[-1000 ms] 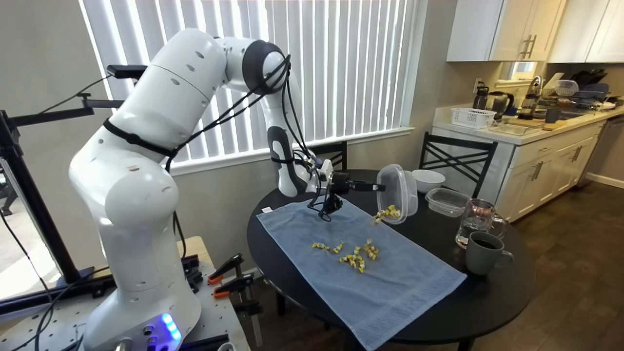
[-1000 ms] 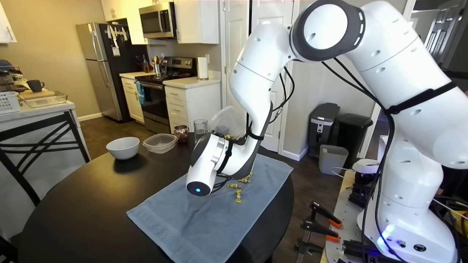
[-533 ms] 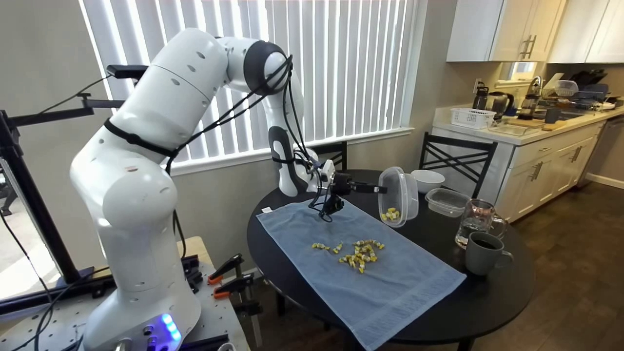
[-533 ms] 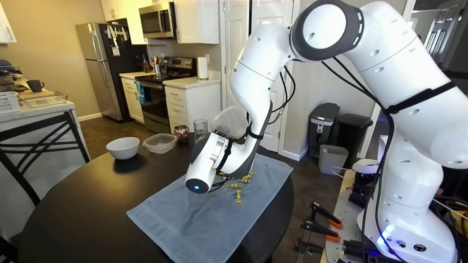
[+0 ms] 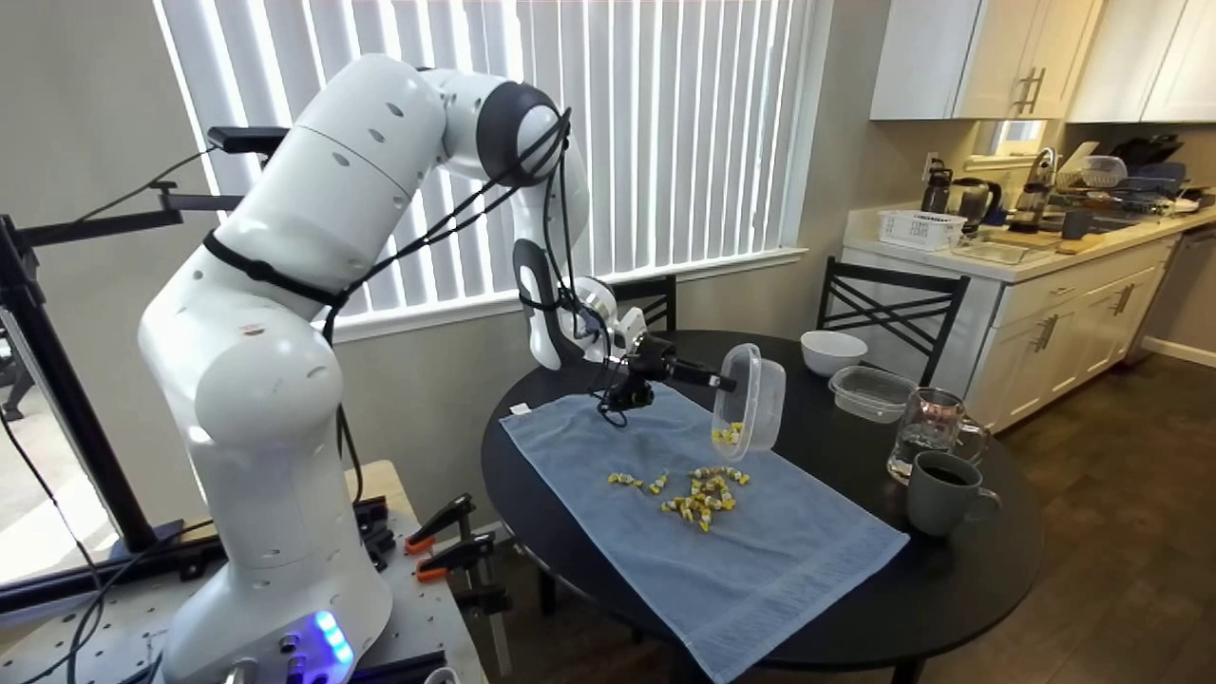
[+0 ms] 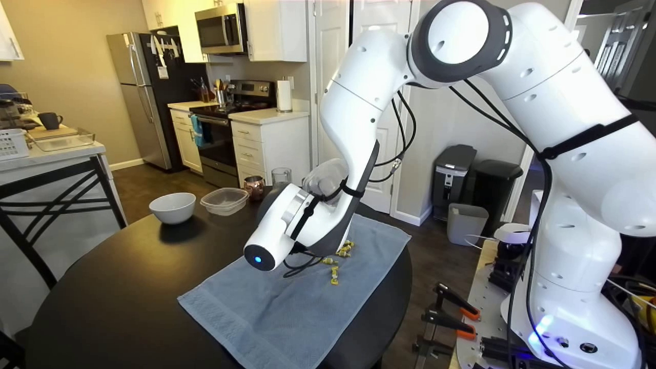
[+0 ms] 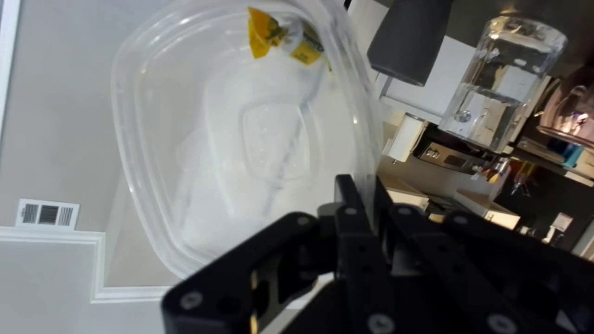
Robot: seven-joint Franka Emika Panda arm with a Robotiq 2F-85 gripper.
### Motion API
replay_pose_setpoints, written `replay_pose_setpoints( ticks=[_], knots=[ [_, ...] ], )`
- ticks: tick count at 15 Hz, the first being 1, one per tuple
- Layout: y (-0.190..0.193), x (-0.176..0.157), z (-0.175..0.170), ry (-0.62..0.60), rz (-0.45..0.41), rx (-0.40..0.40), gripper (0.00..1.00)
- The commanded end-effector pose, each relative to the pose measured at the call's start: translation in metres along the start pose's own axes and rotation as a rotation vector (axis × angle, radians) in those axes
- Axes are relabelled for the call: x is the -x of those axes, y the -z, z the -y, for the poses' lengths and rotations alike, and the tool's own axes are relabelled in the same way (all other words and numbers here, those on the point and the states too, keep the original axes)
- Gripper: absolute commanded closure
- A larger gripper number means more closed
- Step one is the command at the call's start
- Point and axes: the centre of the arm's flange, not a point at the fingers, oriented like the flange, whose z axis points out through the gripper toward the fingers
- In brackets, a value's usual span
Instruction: Pour out the contents of the bowl onto the towel
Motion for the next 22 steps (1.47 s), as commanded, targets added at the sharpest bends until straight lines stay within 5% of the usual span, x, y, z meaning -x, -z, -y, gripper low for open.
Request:
replay_pose_setpoints(
  ticks=[1, 10, 17, 19, 22],
  knots=[
    [-0.007, -0.016, -0.003, -0.005, -0.076, 0.068, 0.98],
    [-0.012, 0.011, 0.0, 0.073, -0.36, -0.035, 0.98],
    [-0.034, 0.001, -0.007, 0.028, -0.475, 0.135, 0.98],
    [-0.038, 0.001, -0.008, 0.042, -0.463, 0.156, 0.98],
    [-0.037, 0.013, -0.006, 0.093, -0.251, 0.117, 0.98]
  ],
)
